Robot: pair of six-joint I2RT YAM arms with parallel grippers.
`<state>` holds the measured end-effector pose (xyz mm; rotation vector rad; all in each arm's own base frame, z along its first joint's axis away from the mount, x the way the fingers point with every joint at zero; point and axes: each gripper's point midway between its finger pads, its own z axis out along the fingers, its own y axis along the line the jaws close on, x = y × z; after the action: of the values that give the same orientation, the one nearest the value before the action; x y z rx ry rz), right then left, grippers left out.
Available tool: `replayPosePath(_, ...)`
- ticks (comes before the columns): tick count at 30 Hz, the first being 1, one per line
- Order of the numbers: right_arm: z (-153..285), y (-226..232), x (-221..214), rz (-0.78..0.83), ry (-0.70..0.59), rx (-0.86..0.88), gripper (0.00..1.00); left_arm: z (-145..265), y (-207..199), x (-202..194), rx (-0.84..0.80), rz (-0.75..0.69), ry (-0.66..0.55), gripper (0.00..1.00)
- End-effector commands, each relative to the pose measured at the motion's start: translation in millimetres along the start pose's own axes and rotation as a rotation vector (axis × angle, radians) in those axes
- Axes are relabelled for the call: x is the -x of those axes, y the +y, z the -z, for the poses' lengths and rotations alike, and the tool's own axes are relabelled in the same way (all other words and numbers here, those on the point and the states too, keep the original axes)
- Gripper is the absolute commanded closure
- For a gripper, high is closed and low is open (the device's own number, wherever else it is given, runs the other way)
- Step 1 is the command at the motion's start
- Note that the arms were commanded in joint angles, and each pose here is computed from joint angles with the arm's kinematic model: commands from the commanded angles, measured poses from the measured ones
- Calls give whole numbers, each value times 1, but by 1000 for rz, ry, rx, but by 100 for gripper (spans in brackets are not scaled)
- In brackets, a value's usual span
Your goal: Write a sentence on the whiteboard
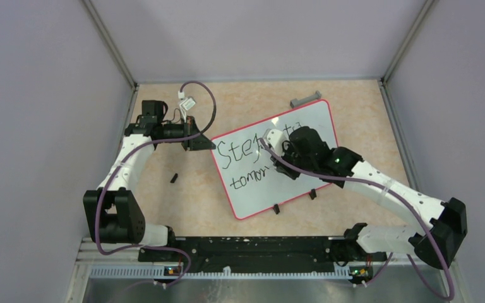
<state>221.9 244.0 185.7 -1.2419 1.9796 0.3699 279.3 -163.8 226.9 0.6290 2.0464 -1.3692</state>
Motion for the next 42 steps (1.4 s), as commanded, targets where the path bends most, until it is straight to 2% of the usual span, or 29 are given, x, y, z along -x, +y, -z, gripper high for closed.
replayPosePath(1,3,-5,-13,9,22,-30,100,-2,7,-2,22,-27,13,100)
replayPosePath(8,-3,8,-20,3,33,38,100,-3,7,-2,22,-28,14,100)
replayPosePath(22,4,-13,25,-18,-64,-42,100,-2,7,-2,20,-28,14,100)
replayPosePath(36,12,-31,18,-12,-40,-105,100,-3,8,-2,21,-24,15,100)
replayPosePath(42,17,-22,25,-8,-64,-51,100,-3,7,-1,21,-25,16,100)
